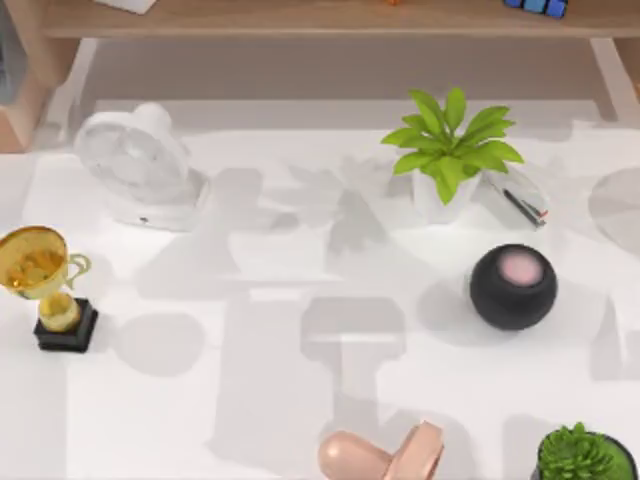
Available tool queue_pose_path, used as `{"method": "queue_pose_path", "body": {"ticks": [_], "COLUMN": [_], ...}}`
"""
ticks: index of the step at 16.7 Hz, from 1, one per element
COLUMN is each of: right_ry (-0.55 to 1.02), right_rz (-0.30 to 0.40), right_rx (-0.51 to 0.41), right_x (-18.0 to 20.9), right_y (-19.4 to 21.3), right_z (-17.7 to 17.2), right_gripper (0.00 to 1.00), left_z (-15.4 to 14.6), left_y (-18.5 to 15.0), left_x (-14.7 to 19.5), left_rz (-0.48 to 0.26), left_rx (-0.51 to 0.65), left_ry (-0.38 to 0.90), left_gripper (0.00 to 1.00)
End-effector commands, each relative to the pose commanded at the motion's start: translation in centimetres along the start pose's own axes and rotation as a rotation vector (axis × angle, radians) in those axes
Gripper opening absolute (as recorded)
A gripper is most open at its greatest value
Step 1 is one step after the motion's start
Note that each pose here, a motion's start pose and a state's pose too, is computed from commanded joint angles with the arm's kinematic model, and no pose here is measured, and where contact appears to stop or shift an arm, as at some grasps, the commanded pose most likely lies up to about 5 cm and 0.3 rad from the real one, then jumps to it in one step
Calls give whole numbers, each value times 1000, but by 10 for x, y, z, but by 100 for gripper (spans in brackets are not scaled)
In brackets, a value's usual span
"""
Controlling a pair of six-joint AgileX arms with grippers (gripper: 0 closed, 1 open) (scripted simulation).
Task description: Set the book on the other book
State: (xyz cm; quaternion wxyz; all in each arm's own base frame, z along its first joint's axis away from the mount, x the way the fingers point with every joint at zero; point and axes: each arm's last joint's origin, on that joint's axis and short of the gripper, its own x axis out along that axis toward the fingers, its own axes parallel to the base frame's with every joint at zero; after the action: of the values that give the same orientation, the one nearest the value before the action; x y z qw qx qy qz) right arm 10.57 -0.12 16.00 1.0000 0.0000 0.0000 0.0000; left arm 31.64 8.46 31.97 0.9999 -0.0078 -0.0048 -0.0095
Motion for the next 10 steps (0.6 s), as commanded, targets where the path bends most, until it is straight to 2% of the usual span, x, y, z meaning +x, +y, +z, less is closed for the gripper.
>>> {"method": "queue_pose_path", "body": {"ticks": [5,10], "right_ry": [0,0], "right_rz": [0,0], "right_rx": [0,0], "right_x": [0,0], "right_y": [0,0], "right_z": [0,0], "right_gripper": [100,100], "left_z": [-41,-70], "left_y": [63,96], "left_x": [86,118], "left_rz": [2,2], "left_rx": [-4,0], "left_ry": [19,14], "left_gripper": [100,100]}}
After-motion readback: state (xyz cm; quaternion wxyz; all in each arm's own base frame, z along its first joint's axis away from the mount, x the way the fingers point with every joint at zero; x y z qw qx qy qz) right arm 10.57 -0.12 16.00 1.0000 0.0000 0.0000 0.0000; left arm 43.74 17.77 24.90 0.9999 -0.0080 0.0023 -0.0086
